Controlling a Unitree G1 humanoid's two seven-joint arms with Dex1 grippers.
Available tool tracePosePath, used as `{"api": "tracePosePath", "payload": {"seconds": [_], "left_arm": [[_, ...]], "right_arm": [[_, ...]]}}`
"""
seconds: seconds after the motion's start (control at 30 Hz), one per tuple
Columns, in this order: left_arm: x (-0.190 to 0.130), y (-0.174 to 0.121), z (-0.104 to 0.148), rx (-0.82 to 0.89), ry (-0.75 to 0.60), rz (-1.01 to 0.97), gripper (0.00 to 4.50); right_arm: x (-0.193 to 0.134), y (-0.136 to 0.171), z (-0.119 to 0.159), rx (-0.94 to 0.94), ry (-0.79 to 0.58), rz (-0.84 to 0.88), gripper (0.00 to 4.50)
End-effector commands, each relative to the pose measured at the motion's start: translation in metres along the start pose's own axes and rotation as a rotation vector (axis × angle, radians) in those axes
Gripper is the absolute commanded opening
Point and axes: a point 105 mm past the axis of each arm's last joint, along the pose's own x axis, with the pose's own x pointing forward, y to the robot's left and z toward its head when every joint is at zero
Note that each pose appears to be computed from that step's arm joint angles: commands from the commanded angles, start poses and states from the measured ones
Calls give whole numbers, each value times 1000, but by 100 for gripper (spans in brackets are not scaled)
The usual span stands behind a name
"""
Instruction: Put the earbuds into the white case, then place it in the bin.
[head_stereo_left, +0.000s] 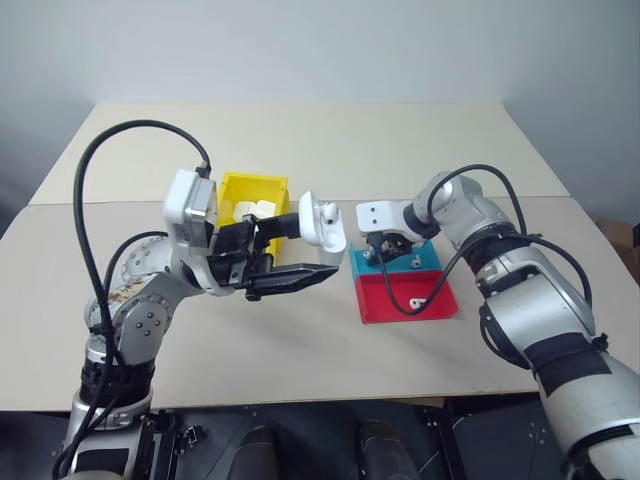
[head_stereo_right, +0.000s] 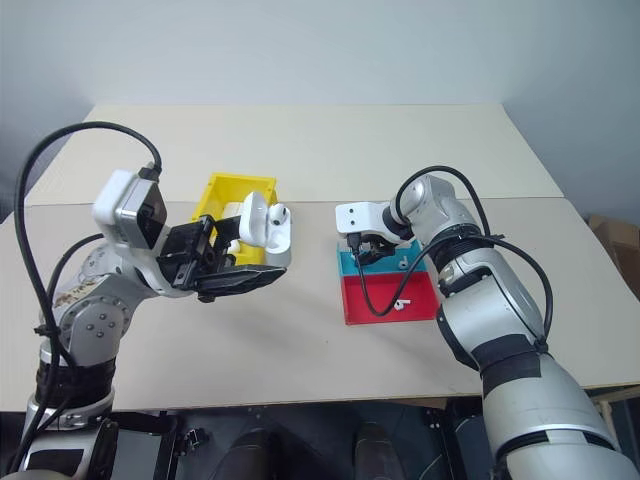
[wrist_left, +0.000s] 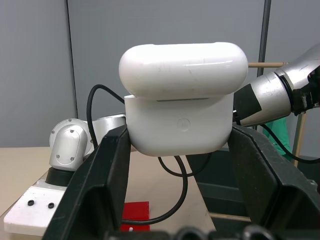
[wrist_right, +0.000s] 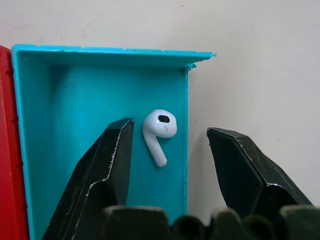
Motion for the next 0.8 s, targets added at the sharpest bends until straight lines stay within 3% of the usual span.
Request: {"api": "tracePosePath", "payload": {"seconds": [0.03,0.23,0.33,0.5,0.8], "left_arm": [[0,-4,10,35,-16,-12,270],[0,-5,10,38,-13,-7,270],[0,-6,10,38,-11,-6,270],[-2,-4,11,40,-7,-3,270],[-2,-3,11,33,-12,-13,270]], "right_arm": [[-3,-7,4,4,-5,-35,280],[2,-2,3,5,-3,-9,280],[2,1,1,8,2,10,218],[4,4,3,19,-10,35,63],[-10,-6,8,124,-100,-5,63]]}}
